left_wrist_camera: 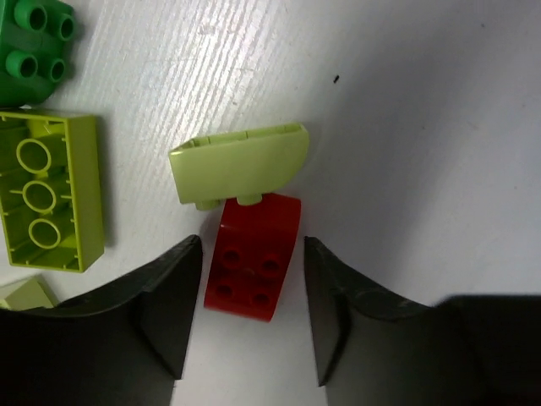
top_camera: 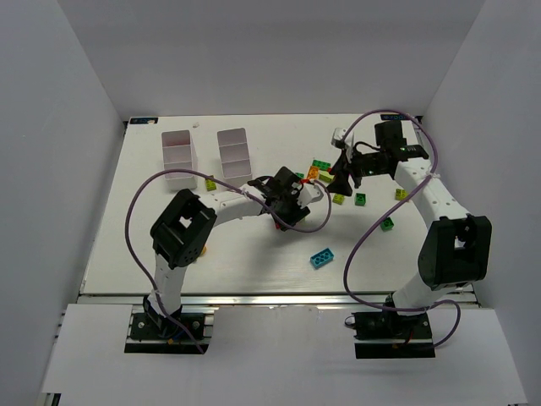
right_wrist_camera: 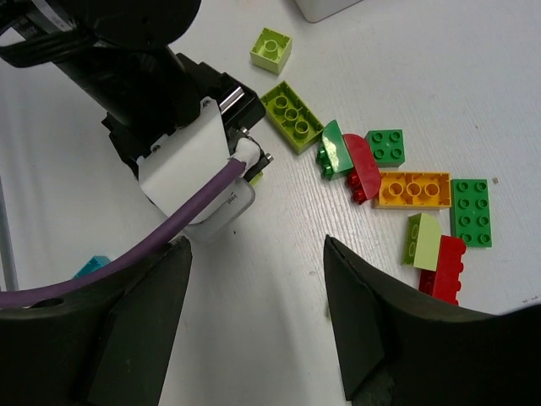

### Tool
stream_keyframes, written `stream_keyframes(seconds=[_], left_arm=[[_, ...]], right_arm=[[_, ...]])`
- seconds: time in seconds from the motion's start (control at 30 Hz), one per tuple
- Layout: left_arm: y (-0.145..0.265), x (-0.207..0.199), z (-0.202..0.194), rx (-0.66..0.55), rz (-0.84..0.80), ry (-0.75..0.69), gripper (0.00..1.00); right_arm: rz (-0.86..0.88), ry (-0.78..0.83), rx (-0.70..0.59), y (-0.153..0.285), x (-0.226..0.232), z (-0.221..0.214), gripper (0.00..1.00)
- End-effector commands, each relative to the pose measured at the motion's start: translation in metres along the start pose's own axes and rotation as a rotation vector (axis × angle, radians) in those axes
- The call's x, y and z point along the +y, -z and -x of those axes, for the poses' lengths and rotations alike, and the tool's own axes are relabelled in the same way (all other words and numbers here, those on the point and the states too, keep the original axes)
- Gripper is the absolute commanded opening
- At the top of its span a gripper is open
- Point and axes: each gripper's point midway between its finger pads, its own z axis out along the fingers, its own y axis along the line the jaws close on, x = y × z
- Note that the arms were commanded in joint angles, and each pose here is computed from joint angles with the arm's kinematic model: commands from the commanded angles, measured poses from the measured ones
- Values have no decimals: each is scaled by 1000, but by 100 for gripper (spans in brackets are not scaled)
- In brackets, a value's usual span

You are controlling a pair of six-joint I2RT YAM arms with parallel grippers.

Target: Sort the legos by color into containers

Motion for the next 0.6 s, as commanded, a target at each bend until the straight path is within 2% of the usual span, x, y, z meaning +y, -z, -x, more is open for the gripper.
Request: stream_keyframes(seconds=[0.0, 0.07, 0.1, 0.17, 0.2, 0.3, 0.33, 0.43, 0.5, 0.53, 0.57], left_arm=[[7, 9, 18, -28, 56, -8, 59], [6, 9, 16, -25, 52, -3, 53], [7, 7, 15, -23, 50, 1, 46], [6, 6, 12, -16, 49, 5, 40], [7, 7, 11, -15, 54, 9, 34], [11, 9, 13, -19, 74, 31, 24], [14, 10, 15, -20, 78, 46, 18], [41, 9, 46, -116, 79, 128, 11], [76, 18, 75, -250, 86, 223, 9], [89, 19, 82, -299, 67, 251, 8], [118, 32, 92, -375, 92, 281, 8]], right_arm=[[-25, 41, -49, 9, -8, 23, 69], [-27, 38, -52, 10, -7, 24, 69], [-28, 42, -55, 11, -7, 26, 69], [-30, 39, -56, 12, -7, 26, 69], [-28, 40, -56, 11, -7, 26, 69], [-29, 40, -58, 12, -6, 26, 68], [-29, 40, -58, 12, -5, 26, 68], [-39, 47, -57, 13, -6, 26, 64], [-59, 37, -62, 13, -8, 25, 60], [-65, 37, -66, 13, -8, 26, 55], [-65, 36, -70, 12, -7, 25, 54]])
